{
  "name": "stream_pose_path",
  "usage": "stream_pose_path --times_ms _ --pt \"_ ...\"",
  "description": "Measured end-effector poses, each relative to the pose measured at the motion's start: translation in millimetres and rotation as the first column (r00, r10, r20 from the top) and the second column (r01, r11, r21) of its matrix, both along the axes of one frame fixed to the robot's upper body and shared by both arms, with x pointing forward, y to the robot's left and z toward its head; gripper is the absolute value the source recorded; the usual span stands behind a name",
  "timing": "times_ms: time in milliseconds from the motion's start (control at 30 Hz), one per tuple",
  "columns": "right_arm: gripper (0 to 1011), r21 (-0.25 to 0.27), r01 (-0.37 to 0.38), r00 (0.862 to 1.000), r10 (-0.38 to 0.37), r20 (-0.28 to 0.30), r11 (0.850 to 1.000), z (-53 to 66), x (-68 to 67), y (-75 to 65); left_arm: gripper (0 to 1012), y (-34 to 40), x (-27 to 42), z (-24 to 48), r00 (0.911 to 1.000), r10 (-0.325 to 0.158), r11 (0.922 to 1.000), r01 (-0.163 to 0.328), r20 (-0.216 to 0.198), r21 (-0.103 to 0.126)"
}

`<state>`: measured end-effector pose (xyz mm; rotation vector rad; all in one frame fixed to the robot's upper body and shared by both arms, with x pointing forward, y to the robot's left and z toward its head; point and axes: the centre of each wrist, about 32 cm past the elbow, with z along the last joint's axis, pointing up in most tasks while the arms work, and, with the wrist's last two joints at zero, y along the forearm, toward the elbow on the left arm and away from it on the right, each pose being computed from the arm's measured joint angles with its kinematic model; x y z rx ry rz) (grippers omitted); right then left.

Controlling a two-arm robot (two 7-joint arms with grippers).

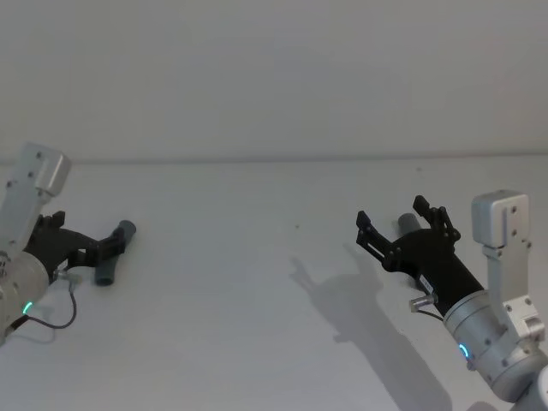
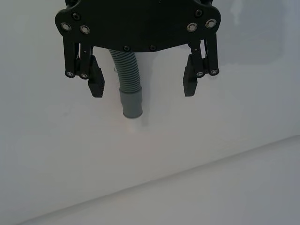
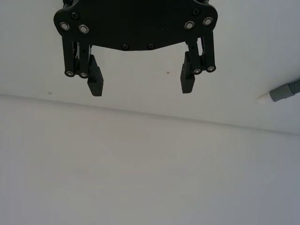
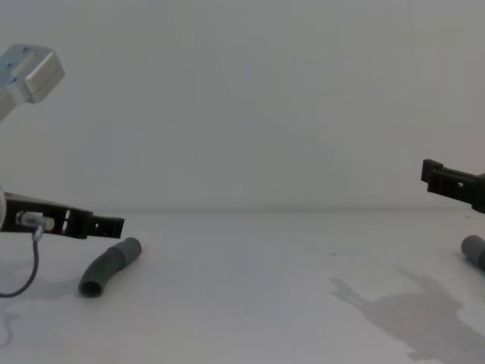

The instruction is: Use both hands to pick up one end of the pipe from the table, align the ends, and insert them.

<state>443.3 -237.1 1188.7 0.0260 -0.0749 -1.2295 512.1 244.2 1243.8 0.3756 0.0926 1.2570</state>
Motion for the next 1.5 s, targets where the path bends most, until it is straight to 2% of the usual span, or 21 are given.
stream_pose_path --times_ms 200,633,1200,1500 --pt "1004 0.0 0.0 1.0 0.0 0.0 1.0 0.0 0.0 0.0 1001 2.2 2.6 -6.2 1.0 0.001 1.0 -0.001 -0.007 0.006" --pt "1004 0.0 0.0 1.0 0.0 0.0 1.0 0.0 0.0 0.0 1001 4.4 5.1 -12.9 0.9999 0.001 0.9999 -0.001 -0.016 0.011" --pt "1004 0.001 0.009 1.0 -0.009 -0.007 1.0 -1.4 1.4 -2.3 1001 5.1 6.1 -15.3 0.9998 0.001 0.9999 -0.001 -0.019 0.013" --pt "1004 0.015 0.05 0.997 -0.049 -0.053 0.999 -2.2 8.1 -12.9 1001 5.3 6.2 -15.8 0.9998 0.001 0.9999 -0.001 -0.019 0.014"
